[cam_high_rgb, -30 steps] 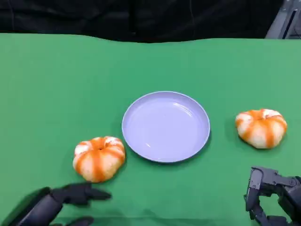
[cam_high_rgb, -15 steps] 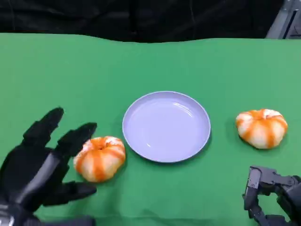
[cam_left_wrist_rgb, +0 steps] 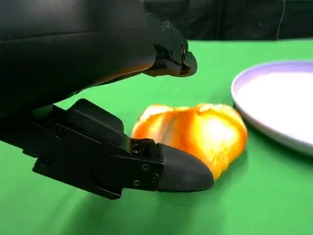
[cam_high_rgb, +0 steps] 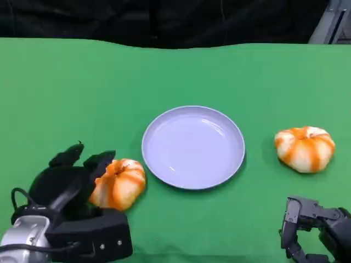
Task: Grasp the bread from the table and place it into the plate.
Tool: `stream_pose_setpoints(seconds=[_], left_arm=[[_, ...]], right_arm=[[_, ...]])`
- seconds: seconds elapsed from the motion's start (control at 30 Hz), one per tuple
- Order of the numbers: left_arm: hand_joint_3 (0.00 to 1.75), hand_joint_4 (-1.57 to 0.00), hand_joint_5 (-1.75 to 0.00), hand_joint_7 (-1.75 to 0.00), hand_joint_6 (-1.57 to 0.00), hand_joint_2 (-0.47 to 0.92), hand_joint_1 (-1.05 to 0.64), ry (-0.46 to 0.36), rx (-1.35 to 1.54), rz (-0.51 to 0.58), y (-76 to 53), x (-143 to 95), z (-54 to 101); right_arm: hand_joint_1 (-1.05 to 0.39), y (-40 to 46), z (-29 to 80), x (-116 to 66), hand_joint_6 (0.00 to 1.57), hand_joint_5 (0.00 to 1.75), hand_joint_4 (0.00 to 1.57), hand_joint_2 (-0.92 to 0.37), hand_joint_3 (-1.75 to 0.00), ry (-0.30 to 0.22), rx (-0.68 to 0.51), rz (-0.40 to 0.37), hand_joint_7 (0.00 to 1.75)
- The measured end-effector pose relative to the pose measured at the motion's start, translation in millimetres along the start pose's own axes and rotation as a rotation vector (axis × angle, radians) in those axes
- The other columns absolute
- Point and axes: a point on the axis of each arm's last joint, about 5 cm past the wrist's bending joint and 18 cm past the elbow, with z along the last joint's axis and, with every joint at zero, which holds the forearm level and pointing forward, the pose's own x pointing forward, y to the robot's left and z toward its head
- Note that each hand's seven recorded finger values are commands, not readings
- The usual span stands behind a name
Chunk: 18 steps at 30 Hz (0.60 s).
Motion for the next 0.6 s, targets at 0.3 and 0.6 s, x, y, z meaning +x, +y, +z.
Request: stream_pose_setpoints(seconds=[0.3, 0.6], left_arm=[[0.43, 0.00, 0.00, -0.01, -0.22, 0.92, -1.01, 0.018, -0.011, -0.057, -14.6, 9.5, -0.8], [0.32, -0.11, -0.04, -0.02, -0.29, 0.92, -0.79, 0.011, -0.047, -0.055, -27.4, 16.7, -4.7]], right_arm=[[-0.18, 0.8, 2.4, -0.5, 0.71, 1.75, 0.82, -0.58, -1.16, -0.003, -0.005, -0.008, 1.65], [-0.21, 1.4, 2.7, -0.5, 0.71, 1.75, 0.82, -0.57, -1.17, -0.002, -0.013, -0.005, 1.65]])
